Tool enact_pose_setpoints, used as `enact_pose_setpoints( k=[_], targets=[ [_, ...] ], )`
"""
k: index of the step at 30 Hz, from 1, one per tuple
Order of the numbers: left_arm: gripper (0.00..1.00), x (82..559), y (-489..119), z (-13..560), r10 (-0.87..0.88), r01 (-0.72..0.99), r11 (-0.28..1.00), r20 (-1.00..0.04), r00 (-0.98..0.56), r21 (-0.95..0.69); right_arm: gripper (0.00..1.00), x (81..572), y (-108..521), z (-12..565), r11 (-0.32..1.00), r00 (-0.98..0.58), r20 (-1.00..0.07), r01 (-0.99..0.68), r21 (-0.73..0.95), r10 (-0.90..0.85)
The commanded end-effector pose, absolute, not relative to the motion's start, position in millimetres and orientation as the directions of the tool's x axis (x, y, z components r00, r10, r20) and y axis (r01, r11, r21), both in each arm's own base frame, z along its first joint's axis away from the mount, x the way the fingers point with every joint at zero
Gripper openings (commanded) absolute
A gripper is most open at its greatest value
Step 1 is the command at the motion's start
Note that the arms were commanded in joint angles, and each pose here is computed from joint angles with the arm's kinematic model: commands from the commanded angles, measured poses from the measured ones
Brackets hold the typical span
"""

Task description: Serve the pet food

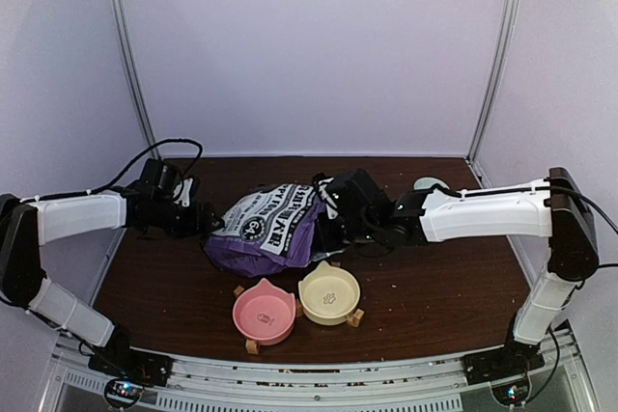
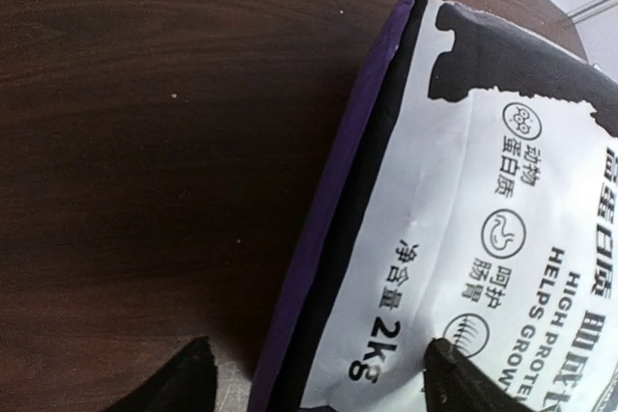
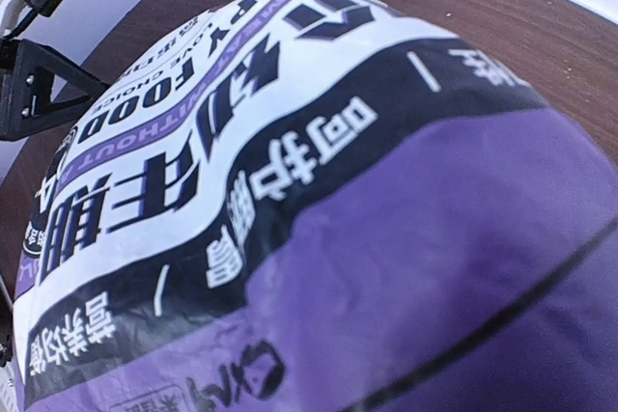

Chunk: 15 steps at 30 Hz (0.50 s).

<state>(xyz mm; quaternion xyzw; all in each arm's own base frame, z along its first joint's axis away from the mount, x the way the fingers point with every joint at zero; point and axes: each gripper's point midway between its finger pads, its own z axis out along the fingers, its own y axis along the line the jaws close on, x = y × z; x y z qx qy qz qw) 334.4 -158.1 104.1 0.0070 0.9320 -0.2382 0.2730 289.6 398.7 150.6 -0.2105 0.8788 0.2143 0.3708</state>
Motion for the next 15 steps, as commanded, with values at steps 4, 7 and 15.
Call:
enact_pose_setpoints(
  k=[4,7,15],
  targets=[
    [0.49,345.5,-174.2,105.2,-0.095,0.214,0.843,-0.528,-0.844,-0.494,0.12,256.3,443.5,143.0,0.654,-0.673,-0.657,-0.670,0.350,-0.338],
    [0.39,344.8,-174.2,101.6,-0.095,0.208,0.843,-0.518,-0.850,-0.496,0.12,243.2,454.3,150.4,0.583,-0.673,-0.643,-0.703,0.406,-0.365],
    [0.15,343.6,-171.8,94.1,-0.100,0.188,0.851,-0.504,-0.858,-0.490,0.12,218.0,464.0,183.8,0.436,-0.691,-0.624,-0.719,0.541,-0.364]
  ],
)
